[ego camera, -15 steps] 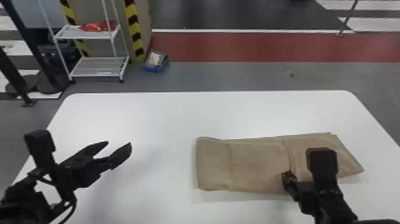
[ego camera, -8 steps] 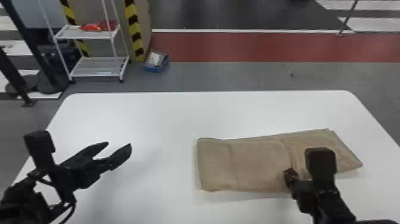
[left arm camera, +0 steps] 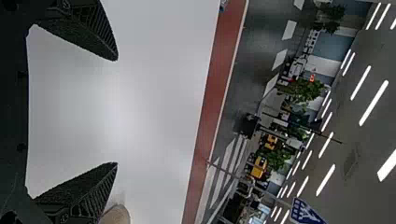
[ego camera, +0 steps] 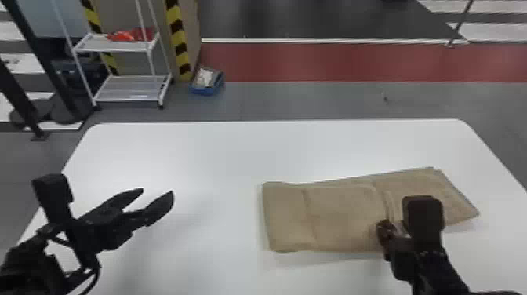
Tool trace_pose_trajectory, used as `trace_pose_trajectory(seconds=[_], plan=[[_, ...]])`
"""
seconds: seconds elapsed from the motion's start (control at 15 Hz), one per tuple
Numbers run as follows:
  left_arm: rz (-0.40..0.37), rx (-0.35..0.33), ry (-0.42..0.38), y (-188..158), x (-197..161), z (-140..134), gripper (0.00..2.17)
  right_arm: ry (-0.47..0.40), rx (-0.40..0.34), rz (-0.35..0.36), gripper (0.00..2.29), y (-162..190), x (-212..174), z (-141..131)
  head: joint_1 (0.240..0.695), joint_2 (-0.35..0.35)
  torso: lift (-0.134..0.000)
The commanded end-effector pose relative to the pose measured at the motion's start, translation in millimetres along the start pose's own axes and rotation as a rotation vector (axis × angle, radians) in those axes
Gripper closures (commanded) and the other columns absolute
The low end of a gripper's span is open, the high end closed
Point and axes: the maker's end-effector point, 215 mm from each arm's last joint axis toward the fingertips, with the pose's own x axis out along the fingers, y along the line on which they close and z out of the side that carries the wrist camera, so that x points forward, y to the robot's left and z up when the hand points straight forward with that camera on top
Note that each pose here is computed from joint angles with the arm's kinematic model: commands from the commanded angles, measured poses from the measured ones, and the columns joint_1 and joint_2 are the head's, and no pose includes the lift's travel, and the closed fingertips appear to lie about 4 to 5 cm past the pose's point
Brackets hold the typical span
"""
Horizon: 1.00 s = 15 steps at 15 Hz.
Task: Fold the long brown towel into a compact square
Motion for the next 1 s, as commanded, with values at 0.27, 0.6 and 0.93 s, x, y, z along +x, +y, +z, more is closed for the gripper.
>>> trace_pose_trajectory(seconds=[0.27,0.6,0.93], plan=[[0.002,0.005,0.005,2,-1,-1,0.08,-0.017,0.009,0.004,1.02,2,0,3,0.695,0.009,-0.125],[0.001,0.004,0.008,3,0,-3,0.08,-0.146,0.04,0.03,1.02,8,-8,40,0.695,0.011,-0.125],[0.01,0.013,-0.018,8,-5,7,0.08,-0.276,0.083,0.079,1.02,7,-22,103,0.695,0.038,-0.125]])
